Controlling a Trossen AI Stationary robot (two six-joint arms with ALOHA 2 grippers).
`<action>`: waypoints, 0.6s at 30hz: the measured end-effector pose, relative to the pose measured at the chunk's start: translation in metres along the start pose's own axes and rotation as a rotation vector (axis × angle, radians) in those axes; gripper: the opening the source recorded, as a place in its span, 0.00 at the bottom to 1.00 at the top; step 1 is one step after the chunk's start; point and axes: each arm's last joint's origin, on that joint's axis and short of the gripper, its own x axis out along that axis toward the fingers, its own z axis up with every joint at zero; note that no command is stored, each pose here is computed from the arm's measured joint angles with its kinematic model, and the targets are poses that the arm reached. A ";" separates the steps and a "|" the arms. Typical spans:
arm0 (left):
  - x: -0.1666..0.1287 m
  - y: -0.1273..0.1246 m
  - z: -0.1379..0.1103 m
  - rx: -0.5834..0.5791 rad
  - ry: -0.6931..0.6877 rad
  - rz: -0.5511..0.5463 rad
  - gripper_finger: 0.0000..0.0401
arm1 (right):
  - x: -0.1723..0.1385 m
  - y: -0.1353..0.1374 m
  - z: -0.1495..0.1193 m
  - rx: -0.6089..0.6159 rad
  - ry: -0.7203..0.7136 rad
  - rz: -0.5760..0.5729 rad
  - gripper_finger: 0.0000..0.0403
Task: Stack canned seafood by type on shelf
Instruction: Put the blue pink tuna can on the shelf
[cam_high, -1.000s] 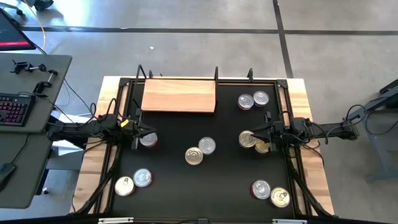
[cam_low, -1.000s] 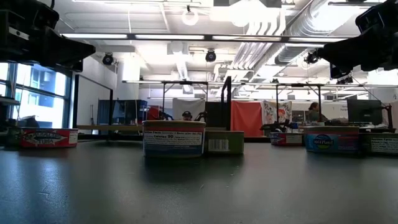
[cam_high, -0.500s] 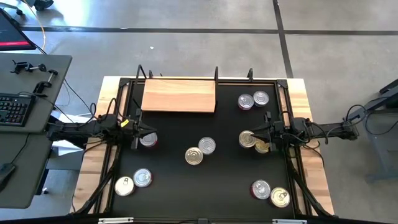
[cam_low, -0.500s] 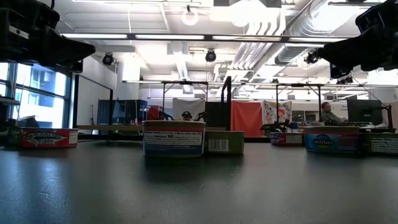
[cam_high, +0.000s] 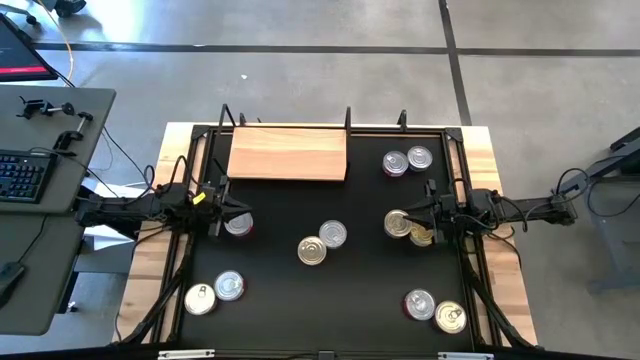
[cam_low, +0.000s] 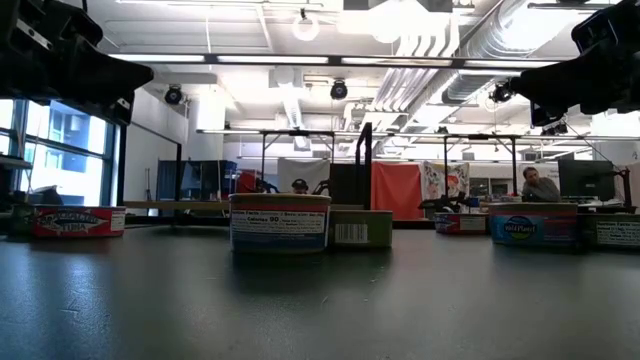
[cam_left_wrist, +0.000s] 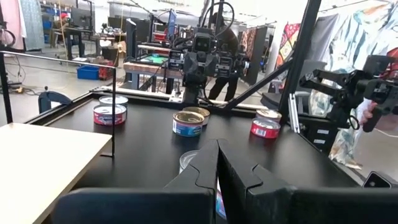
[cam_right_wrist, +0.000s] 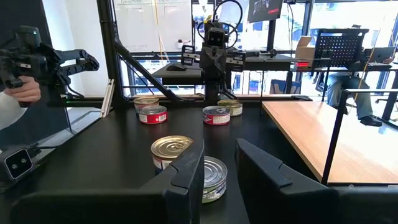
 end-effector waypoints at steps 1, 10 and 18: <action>0.000 0.000 0.000 0.001 0.000 0.000 0.00 | 0.000 0.000 0.000 0.000 0.000 0.000 0.20; 0.000 0.000 0.000 0.045 -0.003 0.001 0.00 | -0.003 -0.001 0.023 0.222 -0.239 0.003 0.20; 0.000 -0.001 0.008 0.091 -0.084 -0.004 0.00 | -0.006 0.003 0.041 0.247 -0.412 0.153 0.20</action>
